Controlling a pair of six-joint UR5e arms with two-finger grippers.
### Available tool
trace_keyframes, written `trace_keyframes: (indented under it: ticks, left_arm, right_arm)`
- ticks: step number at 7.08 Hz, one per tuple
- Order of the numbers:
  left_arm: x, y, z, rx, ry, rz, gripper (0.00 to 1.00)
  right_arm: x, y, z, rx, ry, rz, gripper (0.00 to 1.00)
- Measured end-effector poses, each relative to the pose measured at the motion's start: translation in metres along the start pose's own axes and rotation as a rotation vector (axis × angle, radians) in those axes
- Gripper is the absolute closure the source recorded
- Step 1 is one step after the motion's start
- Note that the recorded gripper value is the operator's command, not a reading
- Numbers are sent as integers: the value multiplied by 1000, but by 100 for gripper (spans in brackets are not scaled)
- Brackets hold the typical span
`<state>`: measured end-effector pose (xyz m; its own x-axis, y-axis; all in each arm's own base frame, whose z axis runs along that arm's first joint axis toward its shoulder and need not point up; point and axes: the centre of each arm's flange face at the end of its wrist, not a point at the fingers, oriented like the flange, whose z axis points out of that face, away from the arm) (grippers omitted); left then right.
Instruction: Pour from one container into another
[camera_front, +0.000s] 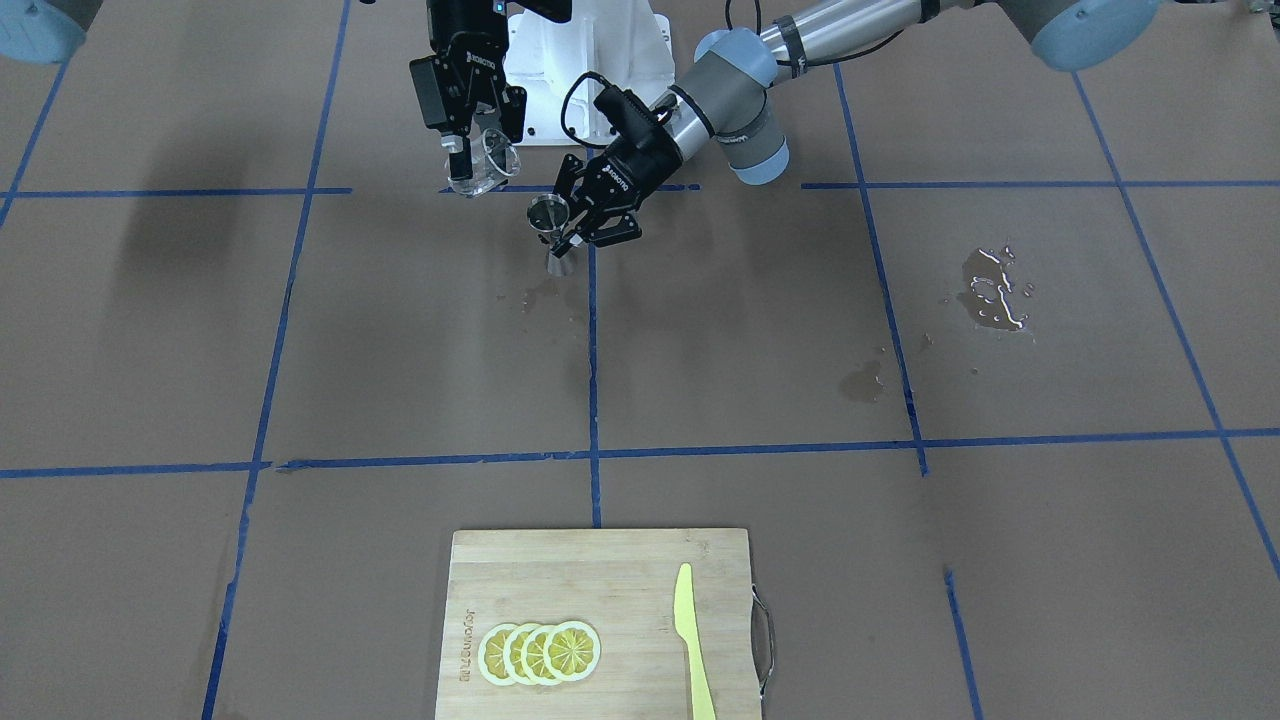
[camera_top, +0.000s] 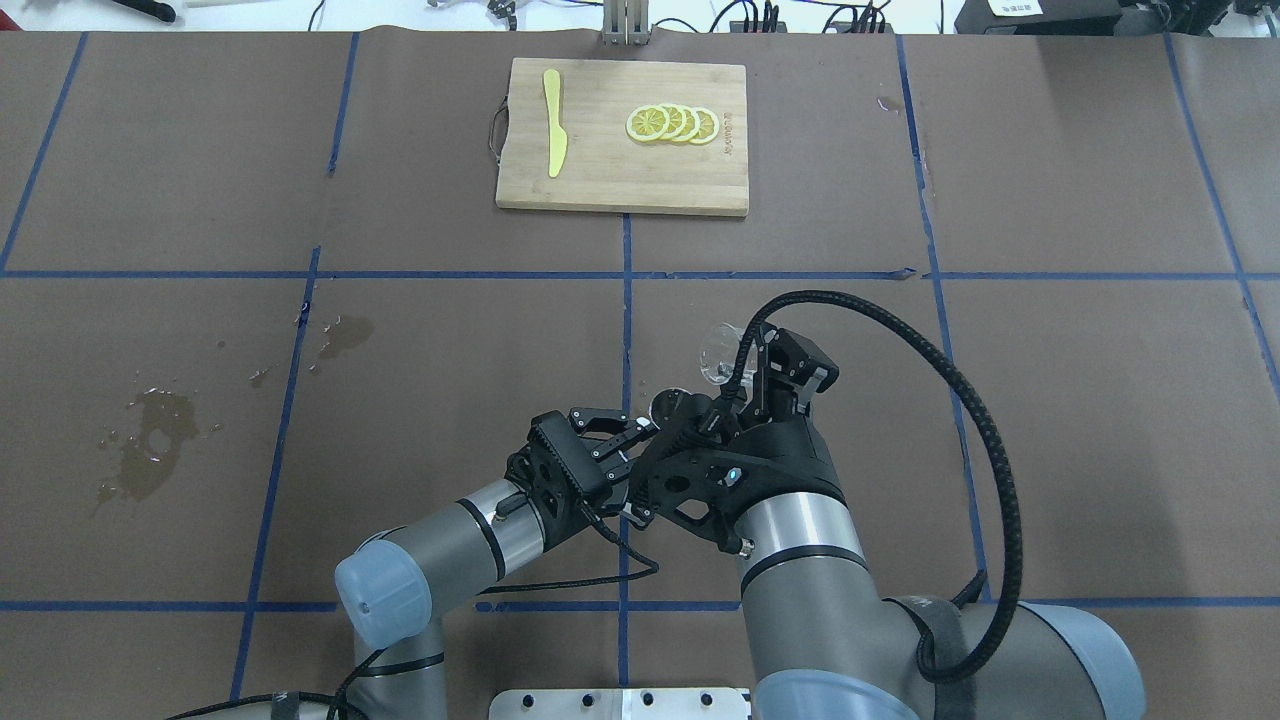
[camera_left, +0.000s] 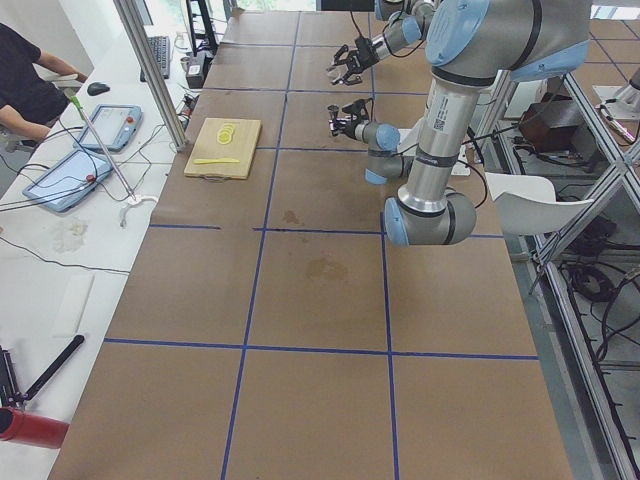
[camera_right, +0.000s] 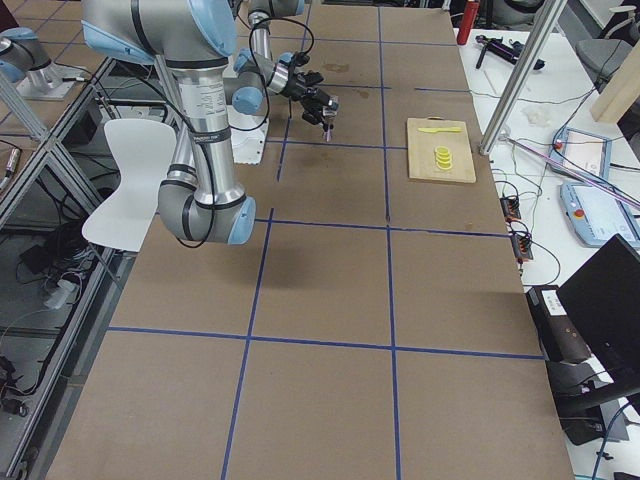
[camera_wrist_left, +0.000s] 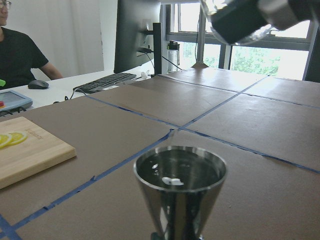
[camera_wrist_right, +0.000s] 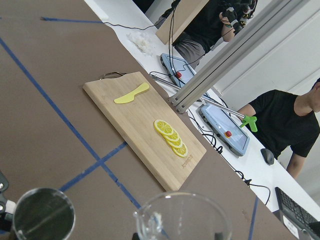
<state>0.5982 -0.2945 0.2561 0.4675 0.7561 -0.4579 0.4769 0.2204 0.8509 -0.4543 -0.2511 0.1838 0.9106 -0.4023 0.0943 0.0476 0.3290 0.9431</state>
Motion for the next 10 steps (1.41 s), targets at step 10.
trace_keyframes:
  ticks: [10]
  left_arm:
    - [-180,82,-200,46,-487,64,100]
  right_arm:
    - [49,97,13,34,-29,157,100]
